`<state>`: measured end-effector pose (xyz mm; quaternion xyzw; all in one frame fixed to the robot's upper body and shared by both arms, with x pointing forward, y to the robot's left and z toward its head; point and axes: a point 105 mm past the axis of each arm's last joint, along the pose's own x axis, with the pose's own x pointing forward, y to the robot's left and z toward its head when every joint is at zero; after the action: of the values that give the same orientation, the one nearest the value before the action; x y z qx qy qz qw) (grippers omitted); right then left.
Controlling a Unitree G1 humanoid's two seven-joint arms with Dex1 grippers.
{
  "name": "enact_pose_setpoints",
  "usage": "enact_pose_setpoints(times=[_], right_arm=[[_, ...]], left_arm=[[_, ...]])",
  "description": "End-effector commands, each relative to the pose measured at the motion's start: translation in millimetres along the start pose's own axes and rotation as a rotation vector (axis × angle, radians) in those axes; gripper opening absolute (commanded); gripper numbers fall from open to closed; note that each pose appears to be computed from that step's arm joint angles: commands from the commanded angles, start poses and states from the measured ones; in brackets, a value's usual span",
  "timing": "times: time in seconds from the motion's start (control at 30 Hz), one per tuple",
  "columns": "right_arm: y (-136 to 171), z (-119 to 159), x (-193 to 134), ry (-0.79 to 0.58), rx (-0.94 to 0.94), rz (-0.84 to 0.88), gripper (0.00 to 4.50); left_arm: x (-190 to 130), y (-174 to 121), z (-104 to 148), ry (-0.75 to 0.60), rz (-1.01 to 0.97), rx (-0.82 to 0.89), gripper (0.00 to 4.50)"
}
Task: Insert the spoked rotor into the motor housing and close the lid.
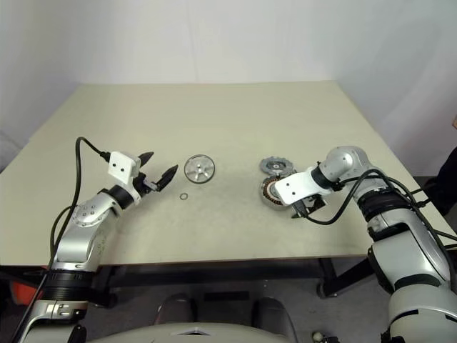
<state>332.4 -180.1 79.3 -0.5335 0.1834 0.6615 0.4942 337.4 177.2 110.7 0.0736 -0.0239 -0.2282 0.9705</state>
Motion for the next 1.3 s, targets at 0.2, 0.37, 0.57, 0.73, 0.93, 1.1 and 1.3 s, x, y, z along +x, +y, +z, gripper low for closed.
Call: enact_pose_setpoints(times=[0.2,0.37,0.57,0.73,0.93,1.1,1.3], right_arm=[[-5,1,0,-0.004,0.003,0.004,2.53],[-10,4,-1,-0.013,-0.006,-0.022,2.16],[-30,26,-2,-0.075,-0.054,-0.098,2.16],[-42,41,5,-0.106,-0.091,-0.135,2.16],[-51,55,11,-0.139,-0.113,-0.161,2.16],[-63,64,11,-0.140,-0.139,-0.198,2.16],[-68,73,17,-0.153,-0.158,-0.209,2.16]], left_arm=[[0,1,16,-0.052,0.012,0.039,4.39],[1,1,17,-0.053,0.010,0.039,4.39],[0,2,17,-0.051,0.015,0.040,4.39],[0,3,17,-0.052,0.019,0.042,4.39],[-3,4,17,-0.049,0.026,0.045,4.39],[-4,5,17,-0.045,0.029,0.046,4.39],[-4,3,17,-0.044,0.026,0.046,4.39]])
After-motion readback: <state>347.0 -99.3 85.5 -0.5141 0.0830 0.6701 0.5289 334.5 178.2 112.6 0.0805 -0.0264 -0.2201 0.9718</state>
